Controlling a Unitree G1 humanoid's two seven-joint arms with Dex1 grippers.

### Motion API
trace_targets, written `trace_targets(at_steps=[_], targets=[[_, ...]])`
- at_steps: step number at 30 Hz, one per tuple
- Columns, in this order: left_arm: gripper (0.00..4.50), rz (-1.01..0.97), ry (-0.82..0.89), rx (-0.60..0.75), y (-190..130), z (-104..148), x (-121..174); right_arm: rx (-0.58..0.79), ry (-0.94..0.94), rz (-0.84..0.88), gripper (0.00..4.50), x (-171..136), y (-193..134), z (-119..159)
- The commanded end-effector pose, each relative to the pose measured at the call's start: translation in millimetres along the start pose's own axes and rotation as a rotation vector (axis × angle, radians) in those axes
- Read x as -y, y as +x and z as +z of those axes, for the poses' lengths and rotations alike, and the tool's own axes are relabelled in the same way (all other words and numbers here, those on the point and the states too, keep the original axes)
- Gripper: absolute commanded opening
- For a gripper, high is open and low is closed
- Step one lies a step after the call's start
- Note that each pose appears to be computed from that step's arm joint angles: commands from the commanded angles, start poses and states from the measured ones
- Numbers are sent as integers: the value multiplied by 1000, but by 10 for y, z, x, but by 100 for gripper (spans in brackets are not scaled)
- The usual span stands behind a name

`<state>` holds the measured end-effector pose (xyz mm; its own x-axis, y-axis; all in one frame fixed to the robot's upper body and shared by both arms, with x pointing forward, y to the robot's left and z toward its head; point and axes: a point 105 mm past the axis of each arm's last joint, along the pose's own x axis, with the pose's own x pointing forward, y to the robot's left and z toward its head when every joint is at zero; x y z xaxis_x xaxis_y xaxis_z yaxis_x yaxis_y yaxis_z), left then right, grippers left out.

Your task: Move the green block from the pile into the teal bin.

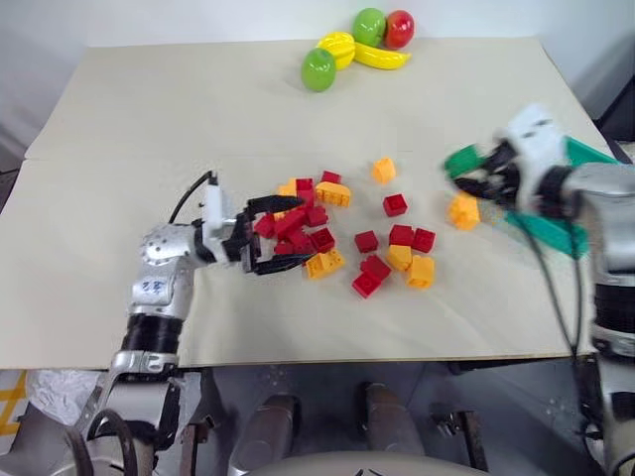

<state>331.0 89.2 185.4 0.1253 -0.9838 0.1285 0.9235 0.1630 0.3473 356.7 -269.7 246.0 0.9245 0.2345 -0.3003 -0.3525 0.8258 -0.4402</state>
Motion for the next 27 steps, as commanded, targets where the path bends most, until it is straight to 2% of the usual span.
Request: trace_targets(at_steps=[1, 5, 10, 18, 22, 27], targets=[[450, 7, 41, -31, 237, 3, -161, -44, -3, -234, 178, 502, -321, -134], [450, 15, 44, -40, 459, 5, -296, -88, 6, -326, 178, 744, -395, -300], [450, 29, 50, -106, 757, -19, -439, -79, 72, -359, 178, 877, -140, -451], [450, 86, 23, -150, 723, -43, -541, -53, 71, -340, 446, 897, -73, -425], [450, 107, -45, -127, 577, -28, -537, -42, 33, -262, 446, 772, -145, -336], [450, 101, -148, -100, 231, 28, -444, 28, 1, 41, 446, 222, -125, -172]])
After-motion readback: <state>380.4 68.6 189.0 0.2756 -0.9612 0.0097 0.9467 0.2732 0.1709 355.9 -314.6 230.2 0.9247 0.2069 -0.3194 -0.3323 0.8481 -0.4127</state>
